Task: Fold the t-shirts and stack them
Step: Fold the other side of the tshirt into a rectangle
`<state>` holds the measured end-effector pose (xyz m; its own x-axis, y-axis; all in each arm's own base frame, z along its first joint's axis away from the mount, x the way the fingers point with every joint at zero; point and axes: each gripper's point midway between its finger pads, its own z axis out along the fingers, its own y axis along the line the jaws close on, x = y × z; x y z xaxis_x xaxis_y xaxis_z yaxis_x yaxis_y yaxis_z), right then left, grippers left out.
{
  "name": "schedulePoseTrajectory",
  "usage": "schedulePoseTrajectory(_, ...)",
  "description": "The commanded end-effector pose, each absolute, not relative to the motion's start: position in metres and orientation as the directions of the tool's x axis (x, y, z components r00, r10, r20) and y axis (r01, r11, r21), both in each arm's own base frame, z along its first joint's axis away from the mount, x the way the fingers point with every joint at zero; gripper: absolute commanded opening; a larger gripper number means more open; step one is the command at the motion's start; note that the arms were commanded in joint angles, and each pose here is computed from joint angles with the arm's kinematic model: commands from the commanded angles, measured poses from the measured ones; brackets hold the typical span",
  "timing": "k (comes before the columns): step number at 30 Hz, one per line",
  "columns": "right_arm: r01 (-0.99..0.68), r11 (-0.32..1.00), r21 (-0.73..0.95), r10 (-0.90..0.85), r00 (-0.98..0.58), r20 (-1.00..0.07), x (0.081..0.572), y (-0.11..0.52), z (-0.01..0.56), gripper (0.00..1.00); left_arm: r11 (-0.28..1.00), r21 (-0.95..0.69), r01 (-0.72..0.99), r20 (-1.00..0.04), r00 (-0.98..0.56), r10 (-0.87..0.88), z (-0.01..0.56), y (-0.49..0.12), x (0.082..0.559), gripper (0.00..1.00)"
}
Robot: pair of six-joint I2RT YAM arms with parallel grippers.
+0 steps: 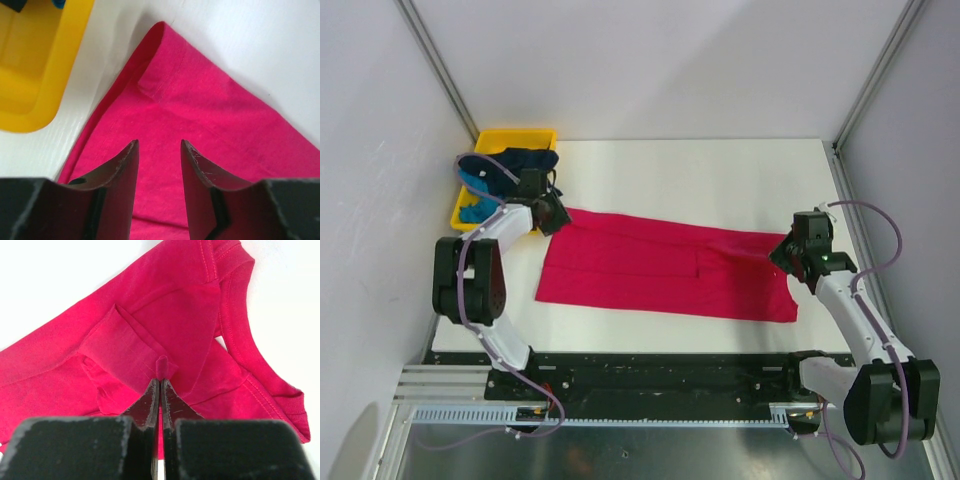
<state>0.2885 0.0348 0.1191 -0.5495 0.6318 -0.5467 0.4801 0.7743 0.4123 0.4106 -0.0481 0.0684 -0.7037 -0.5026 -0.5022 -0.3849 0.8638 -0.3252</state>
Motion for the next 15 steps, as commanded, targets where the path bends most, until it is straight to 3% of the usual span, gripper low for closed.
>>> schedulePoseTrajectory(1,0.467,0.764,0.446,0.645,-0.532,-0.548,0.298,0.038,0.123,0.0,0.83,-0.398,-0.39,-0.514,-0.655,-0.554,0.085,-0.054,0.44,0.43)
schedulePoseTrajectory(15,0.451,0.77,0.452,0.638,-0.549,-0.539,0.302,0.042,0.121,0.0,0.795,-0.392,-0.463,-0.482,-0.633,-0.606,0.067,-0.05,0.449,0.39)
